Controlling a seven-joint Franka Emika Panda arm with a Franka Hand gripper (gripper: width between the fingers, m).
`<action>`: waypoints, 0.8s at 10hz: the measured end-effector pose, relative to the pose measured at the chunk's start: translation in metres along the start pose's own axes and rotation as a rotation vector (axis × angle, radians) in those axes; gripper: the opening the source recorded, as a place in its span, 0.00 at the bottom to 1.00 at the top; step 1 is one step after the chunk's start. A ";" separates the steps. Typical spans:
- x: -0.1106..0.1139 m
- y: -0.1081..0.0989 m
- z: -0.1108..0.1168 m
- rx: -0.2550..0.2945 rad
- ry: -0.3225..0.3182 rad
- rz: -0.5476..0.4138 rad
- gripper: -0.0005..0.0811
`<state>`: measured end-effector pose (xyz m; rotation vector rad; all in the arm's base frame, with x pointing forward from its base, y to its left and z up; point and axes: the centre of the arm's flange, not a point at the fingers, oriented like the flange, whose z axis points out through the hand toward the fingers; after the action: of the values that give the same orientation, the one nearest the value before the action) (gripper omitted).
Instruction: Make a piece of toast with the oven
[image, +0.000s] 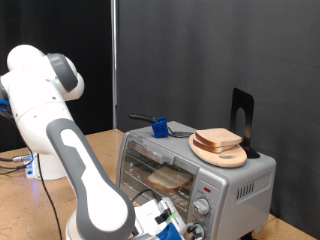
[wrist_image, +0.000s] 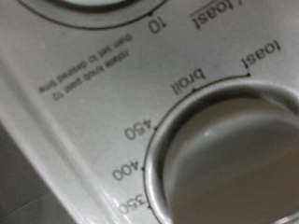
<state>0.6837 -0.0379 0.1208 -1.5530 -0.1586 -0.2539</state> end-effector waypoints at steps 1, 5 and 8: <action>0.000 0.000 0.000 -0.001 0.000 0.005 0.01; 0.006 -0.009 -0.003 0.004 -0.005 -0.001 0.25; 0.009 -0.015 -0.015 -0.021 0.004 0.055 0.50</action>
<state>0.6877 -0.0539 0.1379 -1.5757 -0.1104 -0.2160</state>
